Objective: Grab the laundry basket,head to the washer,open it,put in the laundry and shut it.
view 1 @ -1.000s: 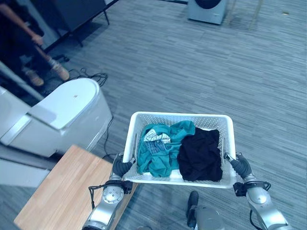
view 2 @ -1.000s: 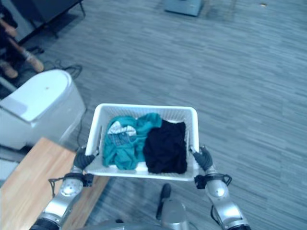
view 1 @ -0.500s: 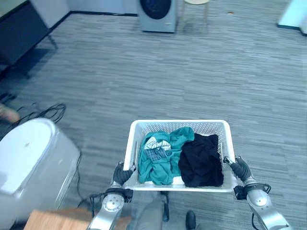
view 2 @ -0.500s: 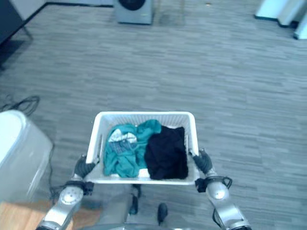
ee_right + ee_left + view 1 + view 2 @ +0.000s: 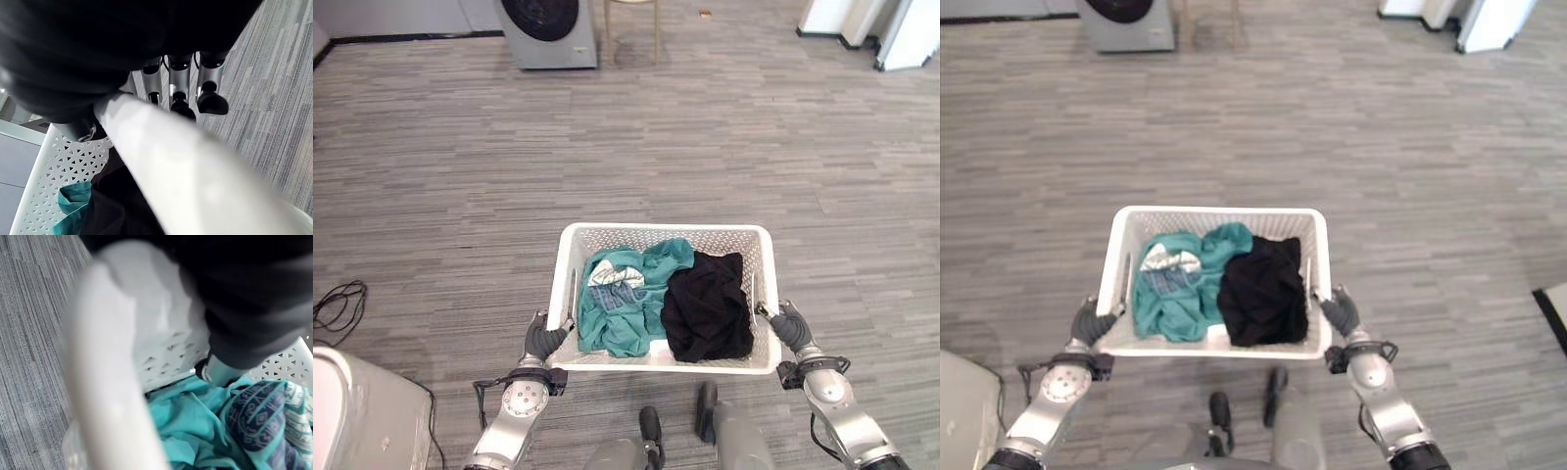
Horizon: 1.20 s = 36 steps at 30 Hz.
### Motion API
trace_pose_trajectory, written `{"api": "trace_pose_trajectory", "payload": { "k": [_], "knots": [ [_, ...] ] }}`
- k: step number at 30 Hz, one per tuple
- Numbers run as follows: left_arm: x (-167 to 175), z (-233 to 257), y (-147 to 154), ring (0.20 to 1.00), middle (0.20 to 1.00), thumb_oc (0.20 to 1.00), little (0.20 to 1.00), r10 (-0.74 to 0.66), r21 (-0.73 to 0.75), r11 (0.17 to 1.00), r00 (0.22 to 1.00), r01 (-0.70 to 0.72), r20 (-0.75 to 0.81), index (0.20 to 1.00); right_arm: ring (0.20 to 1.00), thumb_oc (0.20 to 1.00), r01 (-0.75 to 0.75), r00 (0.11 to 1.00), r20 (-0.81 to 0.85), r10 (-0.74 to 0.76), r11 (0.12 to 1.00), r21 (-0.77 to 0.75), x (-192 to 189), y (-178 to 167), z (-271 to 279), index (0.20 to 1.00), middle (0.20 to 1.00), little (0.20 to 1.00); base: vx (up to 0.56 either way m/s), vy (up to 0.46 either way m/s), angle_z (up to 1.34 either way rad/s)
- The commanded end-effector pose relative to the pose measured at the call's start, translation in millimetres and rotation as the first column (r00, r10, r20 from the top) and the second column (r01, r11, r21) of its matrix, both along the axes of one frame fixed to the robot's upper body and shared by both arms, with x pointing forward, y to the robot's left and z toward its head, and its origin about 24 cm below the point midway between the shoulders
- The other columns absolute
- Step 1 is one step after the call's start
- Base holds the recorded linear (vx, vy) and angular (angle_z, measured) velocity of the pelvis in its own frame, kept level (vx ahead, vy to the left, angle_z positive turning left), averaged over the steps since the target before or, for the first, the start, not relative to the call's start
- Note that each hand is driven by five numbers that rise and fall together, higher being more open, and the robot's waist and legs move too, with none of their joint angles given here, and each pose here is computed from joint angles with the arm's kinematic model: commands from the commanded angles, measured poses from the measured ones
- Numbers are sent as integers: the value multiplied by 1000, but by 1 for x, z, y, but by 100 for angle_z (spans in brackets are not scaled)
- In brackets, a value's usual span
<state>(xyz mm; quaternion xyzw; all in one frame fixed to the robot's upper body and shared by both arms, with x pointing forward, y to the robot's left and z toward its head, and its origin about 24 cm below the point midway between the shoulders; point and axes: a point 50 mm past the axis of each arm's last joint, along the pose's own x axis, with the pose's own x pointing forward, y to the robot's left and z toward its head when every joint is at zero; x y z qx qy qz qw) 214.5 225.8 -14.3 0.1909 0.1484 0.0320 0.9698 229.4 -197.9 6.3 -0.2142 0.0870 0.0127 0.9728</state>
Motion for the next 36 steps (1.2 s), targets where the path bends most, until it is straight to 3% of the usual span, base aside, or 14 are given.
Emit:
{"api": "trace_pose_trajectory", "payload": {
  "k": [1,18,36],
  "knots": [
    [11,32,-16,200,200,200,200,-88,-60,993,977,101,194,200,200,200,-98,952,298,70,992,80,28,17,57,200,200,200,506,-211,-9],
    [4,14,-37,200,200,200,200,-145,-140,977,982,161,118,200,200,200,16,976,218,-19,1000,15,6,-23,42,200,200,200,367,-176,30],
    [3,20,-20,200,200,200,200,-128,-74,988,985,137,120,200,200,200,-62,976,213,41,994,94,12,8,36,200,200,200,379,98,-15]
  ]
}}
